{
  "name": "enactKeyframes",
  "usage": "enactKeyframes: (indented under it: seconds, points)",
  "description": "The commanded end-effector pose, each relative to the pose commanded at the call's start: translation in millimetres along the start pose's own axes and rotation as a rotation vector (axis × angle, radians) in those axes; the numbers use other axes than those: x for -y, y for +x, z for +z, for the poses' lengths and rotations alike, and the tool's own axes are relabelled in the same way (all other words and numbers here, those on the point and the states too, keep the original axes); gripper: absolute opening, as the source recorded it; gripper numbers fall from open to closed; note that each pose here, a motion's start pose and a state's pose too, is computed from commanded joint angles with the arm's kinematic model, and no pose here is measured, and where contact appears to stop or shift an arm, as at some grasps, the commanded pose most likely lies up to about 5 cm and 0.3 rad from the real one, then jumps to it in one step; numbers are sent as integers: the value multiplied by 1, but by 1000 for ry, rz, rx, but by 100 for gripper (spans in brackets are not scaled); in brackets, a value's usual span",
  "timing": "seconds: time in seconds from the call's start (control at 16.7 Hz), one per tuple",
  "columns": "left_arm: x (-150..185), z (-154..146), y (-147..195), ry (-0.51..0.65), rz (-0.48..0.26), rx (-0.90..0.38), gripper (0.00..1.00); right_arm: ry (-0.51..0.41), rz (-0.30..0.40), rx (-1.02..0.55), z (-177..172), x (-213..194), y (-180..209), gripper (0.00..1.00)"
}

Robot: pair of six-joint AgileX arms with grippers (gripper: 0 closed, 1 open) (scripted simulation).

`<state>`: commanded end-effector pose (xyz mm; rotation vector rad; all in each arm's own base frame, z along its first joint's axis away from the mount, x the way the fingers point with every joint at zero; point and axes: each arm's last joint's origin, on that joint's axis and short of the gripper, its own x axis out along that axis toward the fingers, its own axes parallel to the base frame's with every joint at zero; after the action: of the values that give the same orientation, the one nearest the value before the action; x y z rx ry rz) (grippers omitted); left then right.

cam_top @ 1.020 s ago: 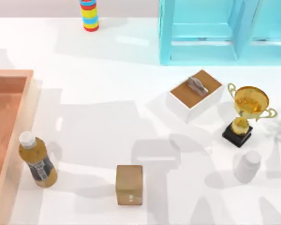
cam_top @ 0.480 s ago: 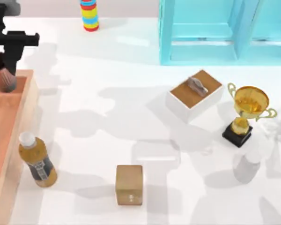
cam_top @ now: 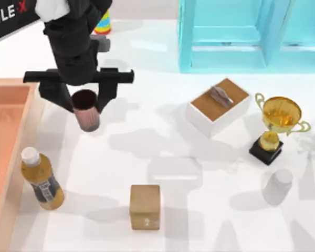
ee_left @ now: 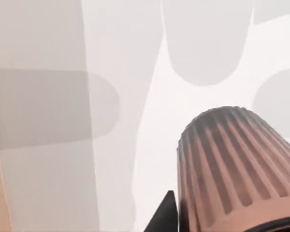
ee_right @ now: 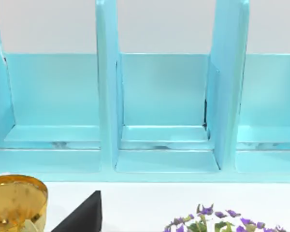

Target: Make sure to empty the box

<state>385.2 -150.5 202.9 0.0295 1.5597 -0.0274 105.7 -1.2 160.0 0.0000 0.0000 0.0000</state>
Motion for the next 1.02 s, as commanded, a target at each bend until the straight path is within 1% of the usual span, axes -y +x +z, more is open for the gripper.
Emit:
enactKeyframes:
  seconds: [0.12, 0.36, 0.72, 0.96, 1.02]
  points:
    - [5, -2, 3, 0, 0, -5, 0, 0, 0, 0, 0, 0, 0, 100]
    - [4, -1, 4, -1, 0, -6, 0, 0, 0, 0, 0, 0, 0, 100]
    - [5, -2, 45, -1, -1, -4, 0, 0, 0, 0, 0, 0, 0, 100]
    - [5, -2, 48, 0, 0, -5, 0, 0, 0, 0, 0, 0, 0, 100]
    - [5, -2, 48, 0, 0, -5, 8, 0, 0, 0, 0, 0, 0, 100]
